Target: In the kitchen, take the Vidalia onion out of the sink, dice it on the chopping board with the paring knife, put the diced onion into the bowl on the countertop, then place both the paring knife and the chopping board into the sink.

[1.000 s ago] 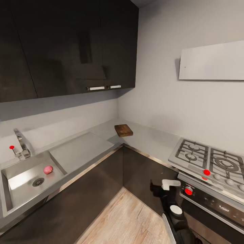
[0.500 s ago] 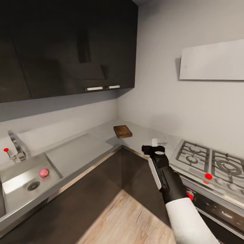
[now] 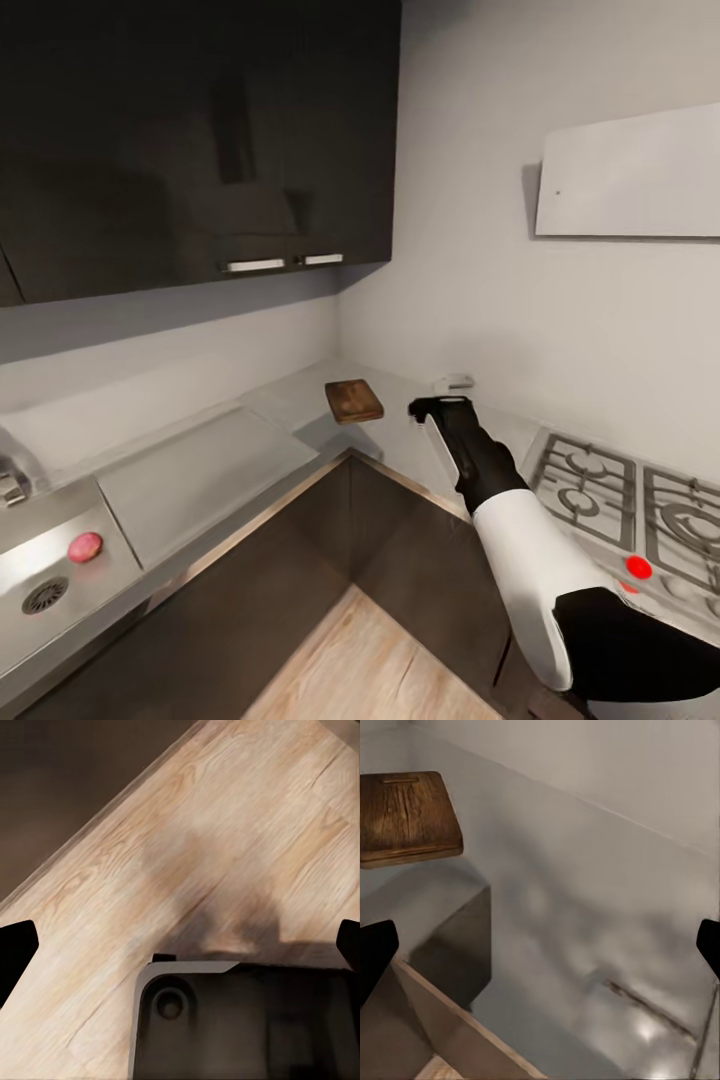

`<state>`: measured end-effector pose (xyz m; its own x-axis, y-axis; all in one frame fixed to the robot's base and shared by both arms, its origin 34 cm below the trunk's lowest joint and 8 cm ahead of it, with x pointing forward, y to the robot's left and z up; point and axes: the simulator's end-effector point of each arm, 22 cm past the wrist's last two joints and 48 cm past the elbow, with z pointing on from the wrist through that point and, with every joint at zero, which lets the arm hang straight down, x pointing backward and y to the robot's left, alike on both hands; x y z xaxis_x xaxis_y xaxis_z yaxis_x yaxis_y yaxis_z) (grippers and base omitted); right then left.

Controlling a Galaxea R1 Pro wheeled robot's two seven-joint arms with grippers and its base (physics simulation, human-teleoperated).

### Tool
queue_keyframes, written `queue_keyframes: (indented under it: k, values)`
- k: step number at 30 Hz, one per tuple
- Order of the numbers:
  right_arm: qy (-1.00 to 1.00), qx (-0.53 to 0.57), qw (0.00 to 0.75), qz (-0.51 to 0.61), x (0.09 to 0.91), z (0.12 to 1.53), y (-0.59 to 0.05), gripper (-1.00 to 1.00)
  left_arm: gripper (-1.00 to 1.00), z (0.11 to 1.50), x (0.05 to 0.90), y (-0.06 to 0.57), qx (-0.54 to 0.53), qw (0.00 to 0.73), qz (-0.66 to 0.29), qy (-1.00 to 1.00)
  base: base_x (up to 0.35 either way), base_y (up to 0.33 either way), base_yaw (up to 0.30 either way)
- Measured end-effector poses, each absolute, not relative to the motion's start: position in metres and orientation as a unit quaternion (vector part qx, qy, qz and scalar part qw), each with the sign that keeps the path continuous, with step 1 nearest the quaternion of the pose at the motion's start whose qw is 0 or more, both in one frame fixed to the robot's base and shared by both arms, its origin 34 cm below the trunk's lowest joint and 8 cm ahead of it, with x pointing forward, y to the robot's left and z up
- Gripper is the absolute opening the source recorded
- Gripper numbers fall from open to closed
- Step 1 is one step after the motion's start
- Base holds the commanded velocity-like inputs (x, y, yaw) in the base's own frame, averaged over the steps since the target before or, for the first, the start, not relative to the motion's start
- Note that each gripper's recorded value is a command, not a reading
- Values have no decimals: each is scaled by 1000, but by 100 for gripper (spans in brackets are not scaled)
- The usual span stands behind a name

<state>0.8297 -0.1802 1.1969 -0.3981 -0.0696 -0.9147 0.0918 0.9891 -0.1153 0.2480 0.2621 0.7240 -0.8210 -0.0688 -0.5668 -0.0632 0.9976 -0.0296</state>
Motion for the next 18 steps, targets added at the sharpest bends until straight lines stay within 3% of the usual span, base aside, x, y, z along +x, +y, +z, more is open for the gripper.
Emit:
queue_keyframes:
  k: [8, 18]
  values:
    - [830, 2, 554, -65, 831, 1200, -176, 100, 100, 723, 247, 262, -35, 295, -5, 955, 328, -106, 28]
    - [831, 2, 552, -65, 832, 1198, -176, 100, 100, 720, 243, 262, -35, 291, -5, 956, 311, -110, 254]
